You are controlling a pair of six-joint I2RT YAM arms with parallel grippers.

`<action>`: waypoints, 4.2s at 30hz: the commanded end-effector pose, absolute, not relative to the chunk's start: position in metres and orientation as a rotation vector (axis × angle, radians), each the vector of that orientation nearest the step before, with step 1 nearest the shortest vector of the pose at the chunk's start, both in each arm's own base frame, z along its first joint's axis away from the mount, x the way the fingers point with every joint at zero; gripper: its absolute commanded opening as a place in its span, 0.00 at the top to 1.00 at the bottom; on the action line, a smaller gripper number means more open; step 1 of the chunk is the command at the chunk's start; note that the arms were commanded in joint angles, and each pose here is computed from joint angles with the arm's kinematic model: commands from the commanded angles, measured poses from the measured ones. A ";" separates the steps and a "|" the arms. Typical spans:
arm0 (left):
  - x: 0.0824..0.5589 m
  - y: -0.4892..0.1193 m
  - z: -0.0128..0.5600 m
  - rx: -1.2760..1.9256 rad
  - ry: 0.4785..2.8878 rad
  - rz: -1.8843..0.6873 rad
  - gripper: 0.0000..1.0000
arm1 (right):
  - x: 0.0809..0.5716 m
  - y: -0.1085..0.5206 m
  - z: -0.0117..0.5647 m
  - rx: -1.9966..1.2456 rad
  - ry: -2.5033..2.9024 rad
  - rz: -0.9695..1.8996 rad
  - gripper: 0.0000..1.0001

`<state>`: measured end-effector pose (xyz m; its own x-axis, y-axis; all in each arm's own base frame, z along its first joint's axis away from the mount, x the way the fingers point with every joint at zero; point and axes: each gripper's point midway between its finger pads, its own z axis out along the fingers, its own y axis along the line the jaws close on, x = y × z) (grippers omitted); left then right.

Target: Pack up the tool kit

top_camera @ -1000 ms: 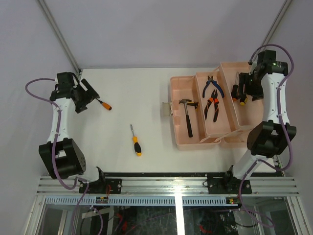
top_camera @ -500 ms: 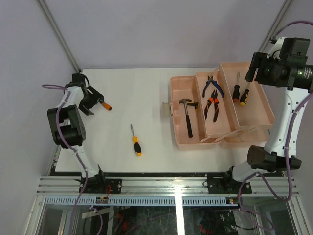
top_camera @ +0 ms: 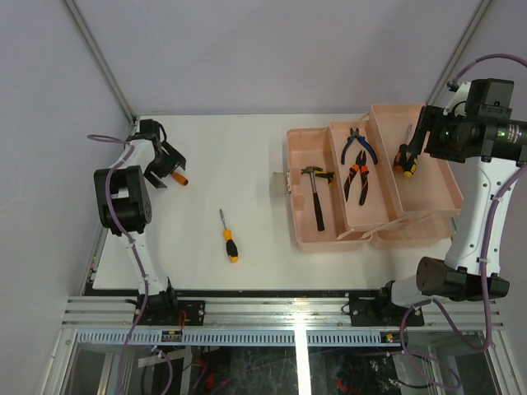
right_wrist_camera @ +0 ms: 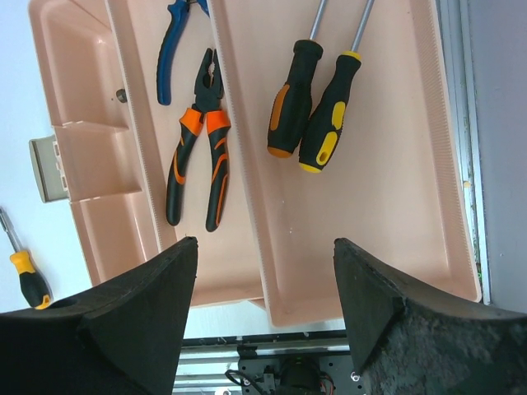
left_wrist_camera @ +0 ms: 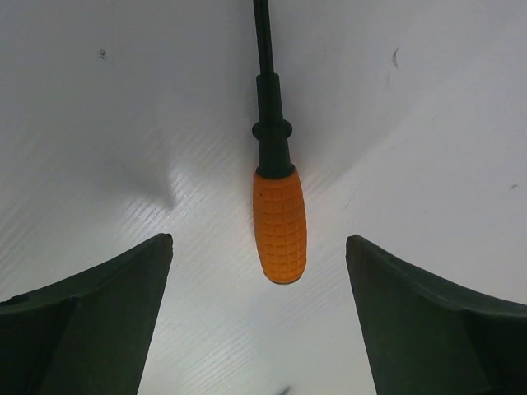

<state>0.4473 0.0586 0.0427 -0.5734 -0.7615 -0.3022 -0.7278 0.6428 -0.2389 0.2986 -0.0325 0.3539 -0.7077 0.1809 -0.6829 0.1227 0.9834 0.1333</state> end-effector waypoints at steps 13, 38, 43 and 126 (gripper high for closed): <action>0.460 0.051 0.017 -1.221 2.513 -0.179 0.69 | 0.294 -0.031 0.371 0.222 2.328 0.088 0.28; 0.366 -0.256 0.467 0.575 1.619 -1.503 1.00 | 0.386 0.165 0.454 -0.148 1.850 0.988 0.27; 0.320 -0.295 0.467 0.722 1.566 -1.546 1.00 | 0.381 0.190 0.490 -0.173 1.672 1.161 0.26; 0.392 -0.141 0.338 0.194 1.939 -0.768 0.03 | 0.396 -0.023 0.296 0.240 2.511 0.117 1.00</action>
<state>0.4072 -0.1520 0.3505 -0.4805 -0.2420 -0.8429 0.4550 0.7529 -0.4755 0.4086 -0.0193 0.2823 -0.8055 0.2347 -0.5441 0.1585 0.9701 0.1838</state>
